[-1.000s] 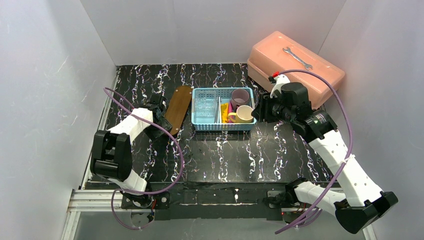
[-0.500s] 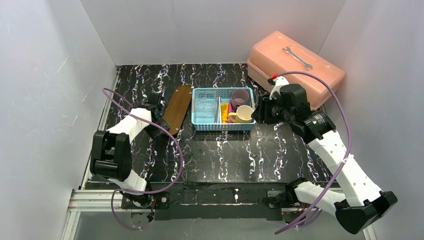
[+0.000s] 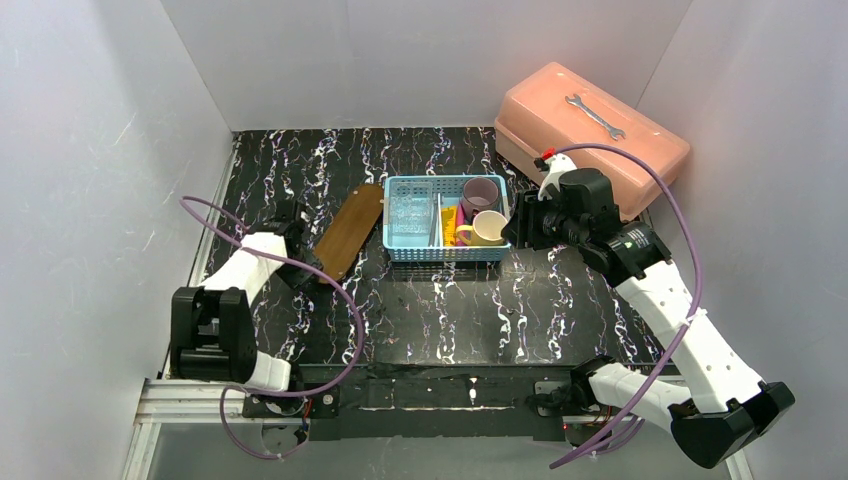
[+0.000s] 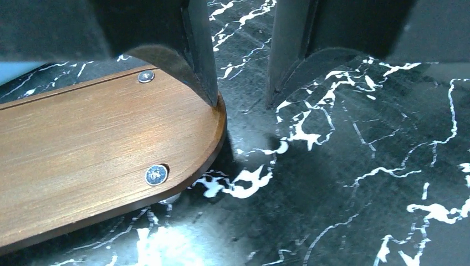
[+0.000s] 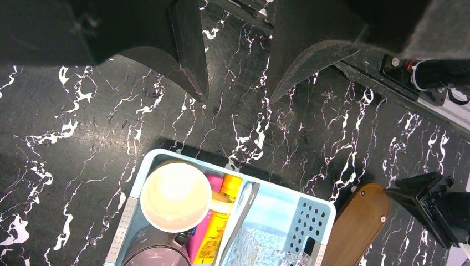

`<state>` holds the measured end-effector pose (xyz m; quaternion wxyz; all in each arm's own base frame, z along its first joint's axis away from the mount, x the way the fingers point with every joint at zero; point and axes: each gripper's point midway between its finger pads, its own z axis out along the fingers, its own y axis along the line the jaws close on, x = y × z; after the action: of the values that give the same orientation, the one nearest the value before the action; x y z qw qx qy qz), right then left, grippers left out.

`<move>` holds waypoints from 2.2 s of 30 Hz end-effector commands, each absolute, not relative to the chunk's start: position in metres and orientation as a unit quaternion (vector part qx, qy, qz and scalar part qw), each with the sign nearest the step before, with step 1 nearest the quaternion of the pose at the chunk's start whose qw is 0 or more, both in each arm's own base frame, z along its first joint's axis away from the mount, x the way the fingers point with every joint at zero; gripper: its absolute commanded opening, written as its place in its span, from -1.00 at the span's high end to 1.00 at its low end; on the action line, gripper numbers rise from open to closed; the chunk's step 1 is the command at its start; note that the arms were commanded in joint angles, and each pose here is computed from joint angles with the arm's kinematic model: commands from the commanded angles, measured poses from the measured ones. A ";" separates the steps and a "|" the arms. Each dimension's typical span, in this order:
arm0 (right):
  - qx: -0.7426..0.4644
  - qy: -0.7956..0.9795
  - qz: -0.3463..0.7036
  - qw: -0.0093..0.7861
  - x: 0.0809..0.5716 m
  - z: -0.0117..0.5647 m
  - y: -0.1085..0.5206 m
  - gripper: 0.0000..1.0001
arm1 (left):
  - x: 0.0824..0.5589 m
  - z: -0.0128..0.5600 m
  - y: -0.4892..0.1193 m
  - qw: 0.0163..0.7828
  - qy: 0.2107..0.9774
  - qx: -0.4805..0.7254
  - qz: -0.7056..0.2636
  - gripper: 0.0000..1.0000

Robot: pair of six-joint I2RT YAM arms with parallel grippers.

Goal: Prepare toiletry sets of a toothbrush and toothpaste on the tray

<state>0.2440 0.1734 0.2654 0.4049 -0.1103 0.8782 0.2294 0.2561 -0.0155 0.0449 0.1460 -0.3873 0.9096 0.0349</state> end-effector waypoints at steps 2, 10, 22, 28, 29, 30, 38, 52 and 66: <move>-0.115 0.866 0.251 0.416 0.243 0.273 0.181 -0.01 | 0.221 0.050 0.004 0.126 0.908 -0.393 0.067 0.29; -0.118 0.864 0.261 0.414 0.240 0.271 0.184 -0.01 | 0.200 0.049 0.024 0.103 0.891 -0.438 0.056 0.28; -0.122 0.862 0.265 0.414 0.233 0.271 0.182 -0.01 | 0.217 0.067 0.008 0.134 0.881 -0.452 -0.041 0.35; -0.124 0.862 0.268 0.412 0.231 0.269 0.183 -0.01 | 0.232 0.079 -0.015 0.135 0.877 -0.445 -0.117 0.33; -0.125 0.862 0.269 0.411 0.231 0.268 0.184 -0.01 | 0.235 0.080 -0.019 0.134 0.876 -0.445 -0.128 0.33; -0.125 0.862 0.269 0.411 0.231 0.268 0.184 -0.01 | 0.238 0.081 -0.023 0.130 0.875 -0.444 -0.140 0.33; -0.127 0.864 0.265 0.408 0.229 0.264 0.182 -0.01 | 0.263 0.084 -0.038 0.122 0.879 -0.431 -0.163 0.35; -0.132 0.867 0.255 0.408 0.230 0.262 0.179 -0.02 | 0.271 0.063 -0.037 0.104 0.889 -0.430 -0.122 0.38; -0.131 0.868 0.257 0.404 0.229 0.258 0.180 -0.02 | 0.251 0.044 -0.026 0.073 0.899 -0.425 -0.074 0.38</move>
<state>0.2298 0.1769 0.2504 0.3901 -0.1204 0.8784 0.2485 0.2666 -0.0314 0.0520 0.0955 -0.4298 0.8918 -0.1040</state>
